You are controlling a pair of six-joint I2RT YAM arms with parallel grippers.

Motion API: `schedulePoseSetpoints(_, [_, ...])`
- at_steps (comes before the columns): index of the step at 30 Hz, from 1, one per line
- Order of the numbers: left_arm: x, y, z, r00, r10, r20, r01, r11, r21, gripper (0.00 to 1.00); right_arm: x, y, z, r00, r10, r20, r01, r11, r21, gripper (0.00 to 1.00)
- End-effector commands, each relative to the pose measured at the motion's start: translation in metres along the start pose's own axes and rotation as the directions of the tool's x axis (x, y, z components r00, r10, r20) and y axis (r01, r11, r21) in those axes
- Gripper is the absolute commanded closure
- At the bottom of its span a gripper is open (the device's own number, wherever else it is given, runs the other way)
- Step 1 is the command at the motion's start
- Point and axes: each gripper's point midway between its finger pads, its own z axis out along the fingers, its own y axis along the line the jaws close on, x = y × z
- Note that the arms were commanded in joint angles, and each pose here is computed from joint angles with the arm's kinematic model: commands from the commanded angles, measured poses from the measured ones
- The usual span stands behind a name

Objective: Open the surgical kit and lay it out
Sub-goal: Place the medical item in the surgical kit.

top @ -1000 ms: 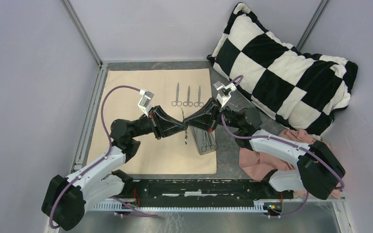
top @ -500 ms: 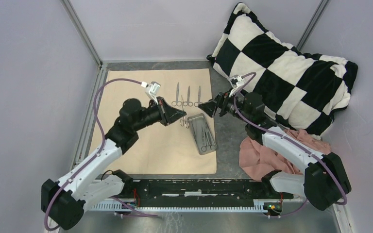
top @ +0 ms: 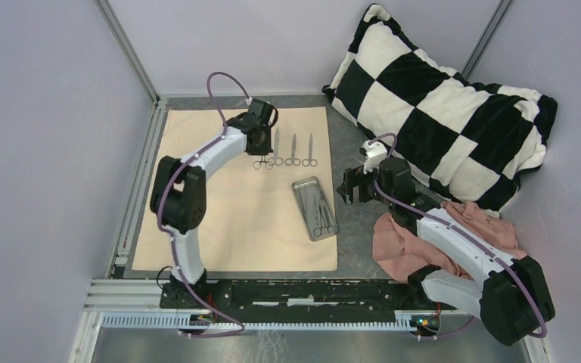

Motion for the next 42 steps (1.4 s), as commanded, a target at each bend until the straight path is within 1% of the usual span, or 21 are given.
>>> schedulePoseSetpoints(1, [-0.035,0.034,0.020,0.996,0.086,-0.009,-0.086,0.989,-0.122,0.98,-0.004,-0.004,-0.006,0.998,-0.057,0.027,0.056,0.998,0.017,0.11])
schedulePoseSetpoints(2, [-0.034,0.036,0.031,0.996,0.089,-0.028,-0.091,0.988,-0.125,0.98,-0.004,-0.003,-0.007,0.998,-0.060,0.028,0.060,0.998,0.015,0.11])
schedulePoseSetpoints(5, [-0.040,0.044,0.043,0.994,0.097,-0.043,-0.103,0.983,-0.150,0.98,-0.006,-0.003,-0.007,0.997,-0.065,0.031,0.065,0.998,0.014,0.11])
schedulePoseSetpoints(8, [-0.037,0.040,0.057,0.994,0.087,-0.069,-0.094,0.990,-0.101,0.98,-0.005,-0.002,-0.007,0.997,-0.068,0.027,0.068,0.998,0.007,0.12])
schedulePoseSetpoints(13, [-0.029,0.034,0.076,0.992,0.067,-0.105,-0.074,0.995,-0.063,0.96,-0.008,0.000,-0.006,0.997,-0.071,0.031,0.071,0.997,-0.001,0.12])
schedulePoseSetpoints(20, [-0.025,0.044,0.090,0.992,0.036,-0.120,-0.048,0.995,-0.092,0.94,-0.009,0.001,-0.006,0.997,-0.068,0.029,0.068,0.998,-0.001,0.12])
schedulePoseSetpoints(27, [-0.018,0.045,0.100,0.990,0.014,-0.142,-0.025,0.997,-0.078,0.91,-0.009,0.002,-0.005,0.998,-0.063,0.031,0.063,0.998,-0.009,0.12])
schedulePoseSetpoints(29, [-0.018,0.048,0.101,0.990,0.009,-0.141,-0.021,0.996,-0.088,0.88,-0.009,0.003,-0.005,0.998,-0.062,0.032,0.063,0.998,-0.013,0.13])
schedulePoseSetpoints(34, [-0.022,0.051,0.102,0.991,0.005,-0.132,-0.017,0.995,-0.094,0.74,-0.007,0.006,-0.003,0.998,-0.060,0.027,0.060,0.998,-0.030,0.13])
schedulePoseSetpoints(35, [-0.022,0.050,0.102,0.991,0.006,-0.132,-0.018,0.996,-0.091,0.70,-0.006,0.006,-0.003,0.998,-0.058,0.025,0.059,0.998,-0.036,0.13])
schedulePoseSetpoints(37, [-0.024,0.050,0.099,0.992,0.006,-0.128,-0.017,0.996,-0.089,0.66,-0.004,0.008,-0.002,0.998,-0.059,0.018,0.060,0.997,-0.049,0.13])
schedulePoseSetpoints(41, [-0.034,0.048,0.080,0.994,0.006,-0.106,-0.014,0.997,-0.077,0.60,0.003,0.014,0.001,0.998,-0.054,-0.023,0.052,0.995,-0.084,0.13])
schedulePoseSetpoints(42, [-0.042,0.047,0.067,0.996,0.007,-0.089,-0.013,0.997,-0.072,0.59,0.005,0.017,0.002,0.998,-0.056,-0.033,0.053,0.994,-0.091,0.14])
